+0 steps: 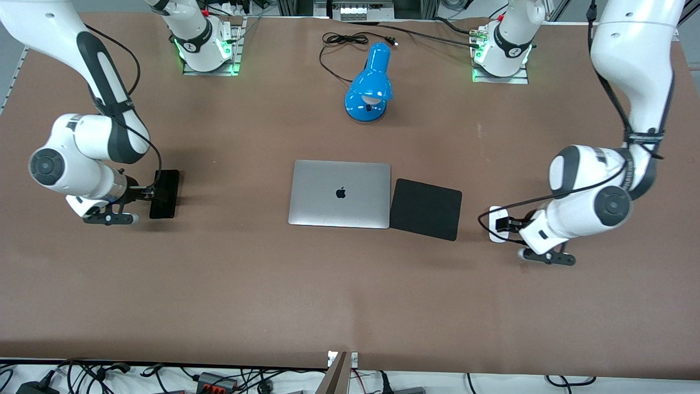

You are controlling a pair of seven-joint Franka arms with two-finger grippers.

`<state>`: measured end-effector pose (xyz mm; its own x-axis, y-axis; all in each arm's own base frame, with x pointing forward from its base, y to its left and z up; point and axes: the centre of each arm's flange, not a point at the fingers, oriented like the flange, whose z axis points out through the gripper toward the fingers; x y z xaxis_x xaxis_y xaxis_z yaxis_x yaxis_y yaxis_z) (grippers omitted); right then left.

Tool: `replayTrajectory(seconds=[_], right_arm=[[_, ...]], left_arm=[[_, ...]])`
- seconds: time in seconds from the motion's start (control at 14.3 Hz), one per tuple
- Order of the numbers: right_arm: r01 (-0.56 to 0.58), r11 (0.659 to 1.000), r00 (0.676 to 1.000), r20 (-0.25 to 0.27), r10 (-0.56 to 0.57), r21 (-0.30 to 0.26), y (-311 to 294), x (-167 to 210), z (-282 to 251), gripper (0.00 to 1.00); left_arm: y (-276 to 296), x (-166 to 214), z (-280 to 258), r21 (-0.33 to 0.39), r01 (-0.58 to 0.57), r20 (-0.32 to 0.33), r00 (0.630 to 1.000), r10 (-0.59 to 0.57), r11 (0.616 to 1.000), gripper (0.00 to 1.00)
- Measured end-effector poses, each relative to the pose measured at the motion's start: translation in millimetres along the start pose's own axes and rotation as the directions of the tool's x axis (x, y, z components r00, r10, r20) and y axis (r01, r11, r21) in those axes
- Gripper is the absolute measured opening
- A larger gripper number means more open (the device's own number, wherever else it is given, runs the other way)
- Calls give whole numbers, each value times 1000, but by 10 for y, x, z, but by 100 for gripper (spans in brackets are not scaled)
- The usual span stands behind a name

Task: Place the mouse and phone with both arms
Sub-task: 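Grasp the black phone with the right gripper while the left gripper grasps the mouse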

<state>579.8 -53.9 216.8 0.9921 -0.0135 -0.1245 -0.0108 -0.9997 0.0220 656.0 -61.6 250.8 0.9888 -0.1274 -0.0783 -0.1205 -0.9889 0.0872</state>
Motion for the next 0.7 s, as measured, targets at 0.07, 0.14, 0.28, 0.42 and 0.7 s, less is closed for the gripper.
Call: replayTrajectory(seconds=[0.07, 0.14, 0.28, 0.42, 0.7], right_arm=[[2, 1000, 1000, 3, -2, 1, -9, -40, 115, 100], [2, 1000, 1000, 11, -2, 2, -14, -77, 200, 100], [1, 1000, 999, 34, -1, 4, -9, -138, 329, 100], [-3, 1000, 999, 49, 3, 6, 9, -181, 414, 100], [-7, 1000, 998, 65, 6, 8, 27, -215, 500, 100]], left_arm=[[-5, -44, 86, 0, -17, 8, 1000, 17, 1000, 100], [-12, -69, 139, -1, -35, 15, 999, 35, 999, 100], [-25, -91, 216, -3, -63, 21, 998, 63, 998, 100], [-31, -104, 301, -5, -72, 30, 997, 73, 997, 100], [-43, -112, 429, 5, -96, 44, 994, 96, 995, 100]])
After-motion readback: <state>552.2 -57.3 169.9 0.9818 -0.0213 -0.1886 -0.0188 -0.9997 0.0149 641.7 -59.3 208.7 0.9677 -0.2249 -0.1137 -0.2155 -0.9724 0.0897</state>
